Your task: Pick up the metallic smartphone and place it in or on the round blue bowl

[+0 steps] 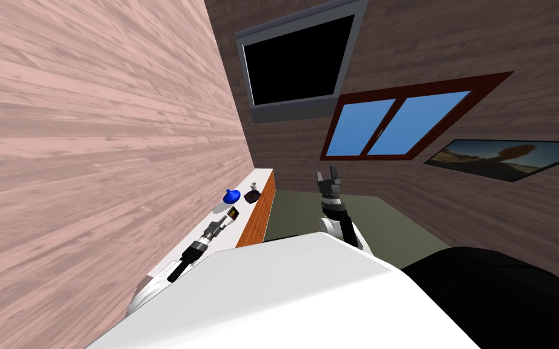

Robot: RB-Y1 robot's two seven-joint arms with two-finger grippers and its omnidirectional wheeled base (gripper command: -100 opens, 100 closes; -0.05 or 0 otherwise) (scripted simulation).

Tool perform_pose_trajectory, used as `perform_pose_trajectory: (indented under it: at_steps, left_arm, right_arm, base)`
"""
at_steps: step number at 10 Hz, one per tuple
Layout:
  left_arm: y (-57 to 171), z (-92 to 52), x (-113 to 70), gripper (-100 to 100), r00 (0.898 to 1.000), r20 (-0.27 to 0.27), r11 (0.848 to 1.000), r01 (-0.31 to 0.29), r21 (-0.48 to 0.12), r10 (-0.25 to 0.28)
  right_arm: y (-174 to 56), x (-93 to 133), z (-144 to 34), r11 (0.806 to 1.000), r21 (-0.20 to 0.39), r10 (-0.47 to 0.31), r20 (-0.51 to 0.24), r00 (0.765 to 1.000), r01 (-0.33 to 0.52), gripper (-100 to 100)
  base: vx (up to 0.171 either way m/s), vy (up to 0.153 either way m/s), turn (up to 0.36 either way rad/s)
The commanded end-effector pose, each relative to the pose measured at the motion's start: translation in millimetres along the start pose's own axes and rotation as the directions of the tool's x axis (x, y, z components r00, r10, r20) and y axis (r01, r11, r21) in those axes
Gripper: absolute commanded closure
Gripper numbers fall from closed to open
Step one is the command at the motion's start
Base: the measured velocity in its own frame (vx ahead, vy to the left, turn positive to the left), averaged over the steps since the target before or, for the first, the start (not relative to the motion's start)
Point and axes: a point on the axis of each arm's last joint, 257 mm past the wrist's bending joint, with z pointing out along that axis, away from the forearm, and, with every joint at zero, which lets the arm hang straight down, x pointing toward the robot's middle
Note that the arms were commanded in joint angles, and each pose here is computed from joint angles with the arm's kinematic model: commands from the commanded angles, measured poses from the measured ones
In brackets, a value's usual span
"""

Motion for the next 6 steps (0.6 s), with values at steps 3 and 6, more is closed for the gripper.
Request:
perform_pose_trajectory:
  at_steps: [3, 6]
  left_arm:
    - [0, 0.0, 0.0, -100, 1.000, 0.000, 1.000, 0.000, 0.000, 0.000]
    - [4, 6.2, -2.7, -100, 1.000, 0.003, 1.000, 0.000, -0.010, 0.000]
  right_arm:
    - [0, 0, 0.0, 1.000, 0.000, 0.000, 0.000, 1.000, 0.000, 0]
    - [0, 0, 0.0, 1.000, 0.000, 0.000, 0.000, 1.000, 0.000, 0]
  base:
    - [0.000, 0.000, 0.000]
    - [-0.004, -0.005, -0.069]
